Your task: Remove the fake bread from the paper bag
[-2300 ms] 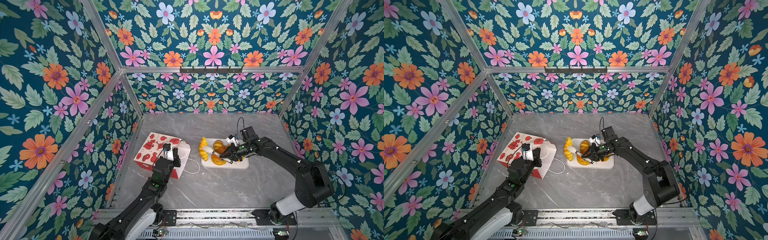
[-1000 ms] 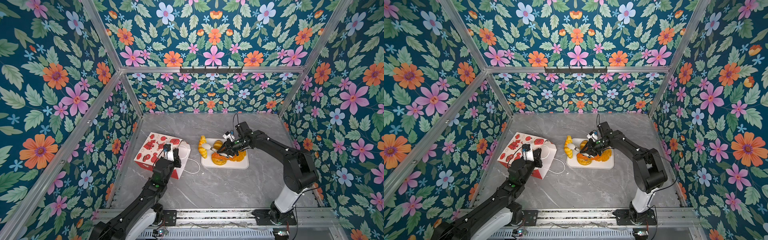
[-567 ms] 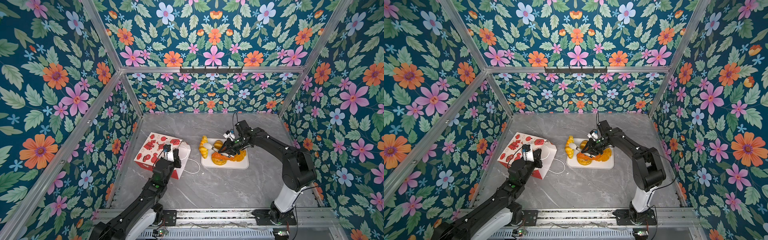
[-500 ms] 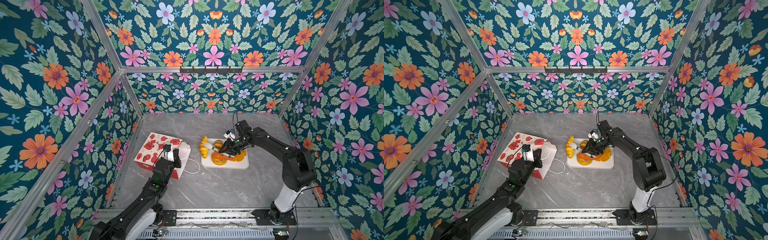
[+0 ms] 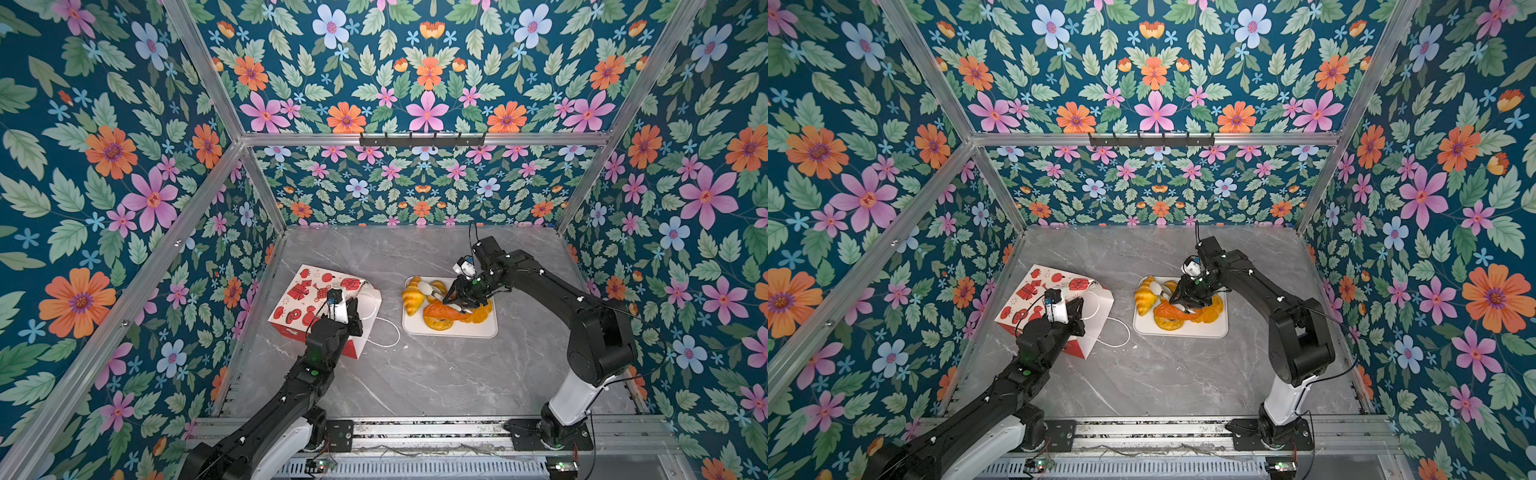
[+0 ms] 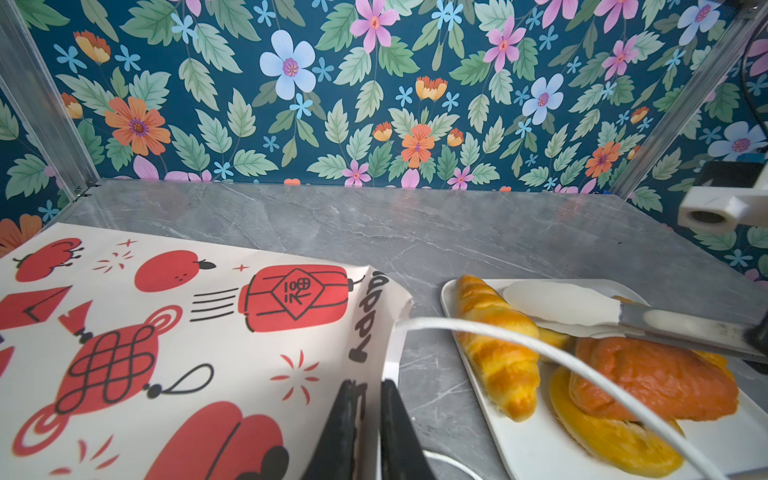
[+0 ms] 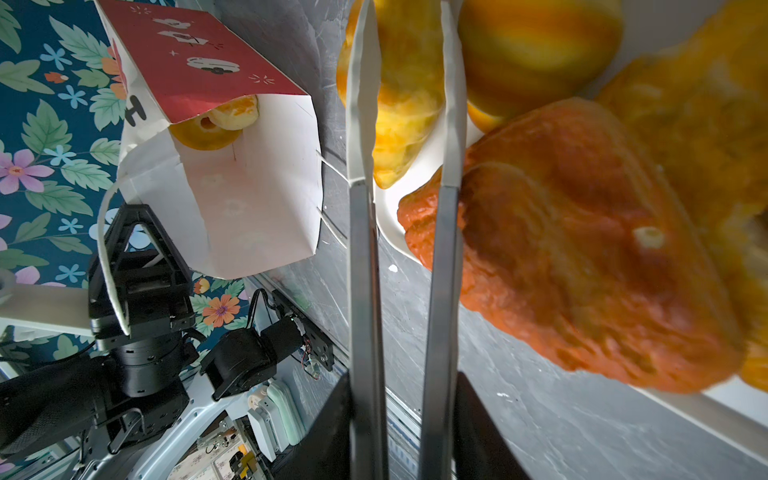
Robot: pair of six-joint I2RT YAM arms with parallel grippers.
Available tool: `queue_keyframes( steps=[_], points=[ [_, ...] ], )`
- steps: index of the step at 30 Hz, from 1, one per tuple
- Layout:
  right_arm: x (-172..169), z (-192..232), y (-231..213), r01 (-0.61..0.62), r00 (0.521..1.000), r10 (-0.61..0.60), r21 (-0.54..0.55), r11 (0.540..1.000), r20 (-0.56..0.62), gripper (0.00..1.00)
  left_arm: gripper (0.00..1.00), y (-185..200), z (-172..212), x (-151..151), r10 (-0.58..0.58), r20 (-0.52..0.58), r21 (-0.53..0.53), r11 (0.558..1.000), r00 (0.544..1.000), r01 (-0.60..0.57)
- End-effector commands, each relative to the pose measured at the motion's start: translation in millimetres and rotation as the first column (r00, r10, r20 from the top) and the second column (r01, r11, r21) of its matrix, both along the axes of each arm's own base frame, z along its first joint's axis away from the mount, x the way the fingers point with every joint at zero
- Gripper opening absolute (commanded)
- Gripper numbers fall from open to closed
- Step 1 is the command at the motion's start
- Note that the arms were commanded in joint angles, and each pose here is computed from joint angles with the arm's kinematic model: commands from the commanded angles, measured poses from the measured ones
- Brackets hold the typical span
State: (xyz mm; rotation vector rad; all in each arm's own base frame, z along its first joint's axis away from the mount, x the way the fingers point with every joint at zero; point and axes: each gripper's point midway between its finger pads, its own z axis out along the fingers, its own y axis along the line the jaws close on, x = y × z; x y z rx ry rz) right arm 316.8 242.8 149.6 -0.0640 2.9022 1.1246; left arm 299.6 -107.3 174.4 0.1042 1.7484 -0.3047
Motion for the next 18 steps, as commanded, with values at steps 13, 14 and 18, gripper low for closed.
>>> queue_keyframes(
  steps=[13, 14, 18],
  points=[
    [1, 54, 6, -0.019, 0.983, -0.001, 0.111, 0.994, 0.181, 0.35, 0.15, -3, 10, 1, -0.014, 0.036, -0.026, 1.000, 0.999, 0.015],
    [-1, 58, 8, -0.033, 0.980, 0.009, 0.121, 0.992, 0.198, 0.35, 0.15, -4, 12, 1, -0.018, 0.036, -0.025, 1.000, 0.999, 0.019],
    [-19, 70, 21, -0.106, 0.961, 0.064, 0.142, 0.984, 0.271, 0.34, 0.14, -11, 18, 3, -0.055, 0.037, -0.005, 0.998, 0.998, 0.056]
  ],
)
